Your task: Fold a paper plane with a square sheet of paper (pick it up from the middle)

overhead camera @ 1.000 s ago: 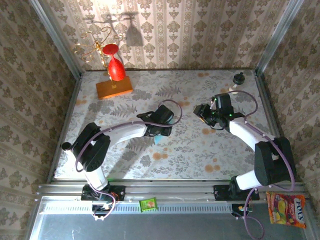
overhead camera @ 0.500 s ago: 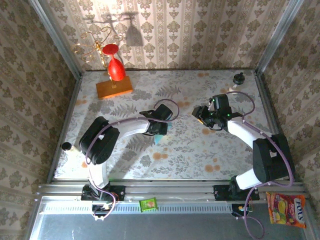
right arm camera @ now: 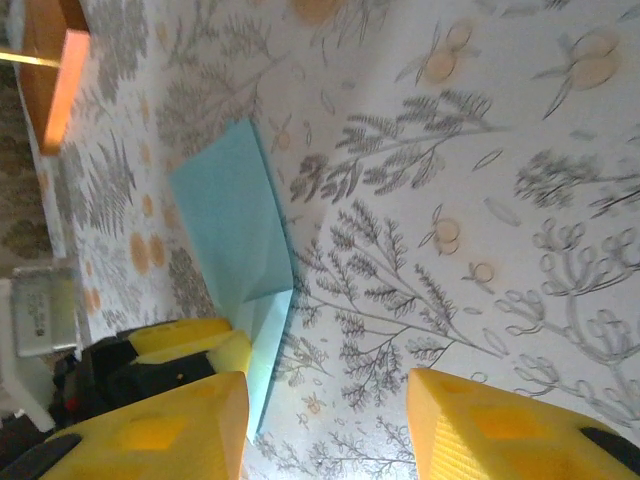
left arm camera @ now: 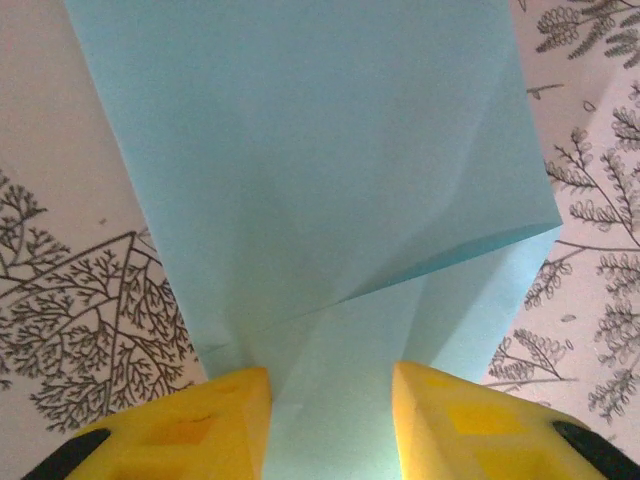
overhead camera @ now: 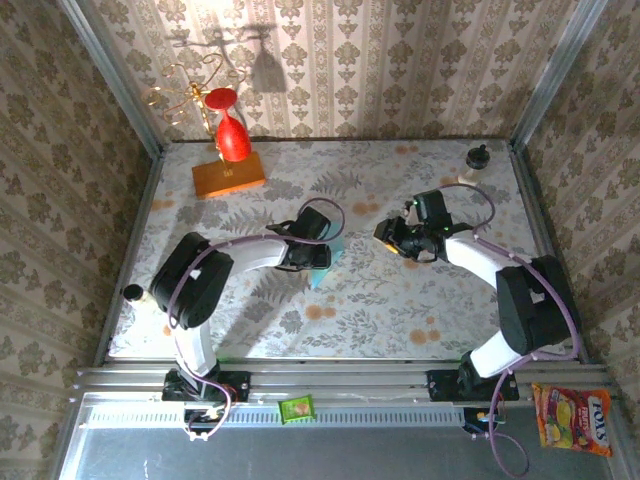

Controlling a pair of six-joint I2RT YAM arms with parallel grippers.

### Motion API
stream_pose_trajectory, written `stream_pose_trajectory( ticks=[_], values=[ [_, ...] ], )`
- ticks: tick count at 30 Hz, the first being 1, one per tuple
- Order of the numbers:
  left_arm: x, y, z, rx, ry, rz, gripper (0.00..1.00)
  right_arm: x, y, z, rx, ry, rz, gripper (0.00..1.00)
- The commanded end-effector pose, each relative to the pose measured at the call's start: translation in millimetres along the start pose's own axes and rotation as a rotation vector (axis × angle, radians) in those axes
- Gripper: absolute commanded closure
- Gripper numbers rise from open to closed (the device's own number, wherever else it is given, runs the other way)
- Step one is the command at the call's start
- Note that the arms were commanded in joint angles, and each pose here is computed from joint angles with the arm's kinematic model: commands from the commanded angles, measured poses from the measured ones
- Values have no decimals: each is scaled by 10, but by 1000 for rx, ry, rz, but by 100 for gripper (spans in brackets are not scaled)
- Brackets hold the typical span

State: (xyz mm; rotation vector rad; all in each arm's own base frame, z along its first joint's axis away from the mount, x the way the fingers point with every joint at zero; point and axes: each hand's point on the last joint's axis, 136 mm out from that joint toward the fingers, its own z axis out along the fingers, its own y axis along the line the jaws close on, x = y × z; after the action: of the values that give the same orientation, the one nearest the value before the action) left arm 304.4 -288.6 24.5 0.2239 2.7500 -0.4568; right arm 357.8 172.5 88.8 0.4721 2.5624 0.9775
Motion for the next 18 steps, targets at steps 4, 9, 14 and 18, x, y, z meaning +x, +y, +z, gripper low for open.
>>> stream_pose_trajectory(
  ticks=[4, 9, 14, 18],
  values=[
    [464, -106, 10, 148, 129, 36, 65, 418, 92, 249, 5, 154, -51, 55],
    [549, -29, 34, 147, 156, -12, 66, 621, 50, 389, 22, 208, -38, 56],
    [556, 77, 89, 154, 171, -93, 67, 697, 33, 524, -2, 258, 7, 58],
    [570, 134, 111, 135, 180, -112, 67, 717, 59, 618, -18, 289, 21, 61]
  ],
)
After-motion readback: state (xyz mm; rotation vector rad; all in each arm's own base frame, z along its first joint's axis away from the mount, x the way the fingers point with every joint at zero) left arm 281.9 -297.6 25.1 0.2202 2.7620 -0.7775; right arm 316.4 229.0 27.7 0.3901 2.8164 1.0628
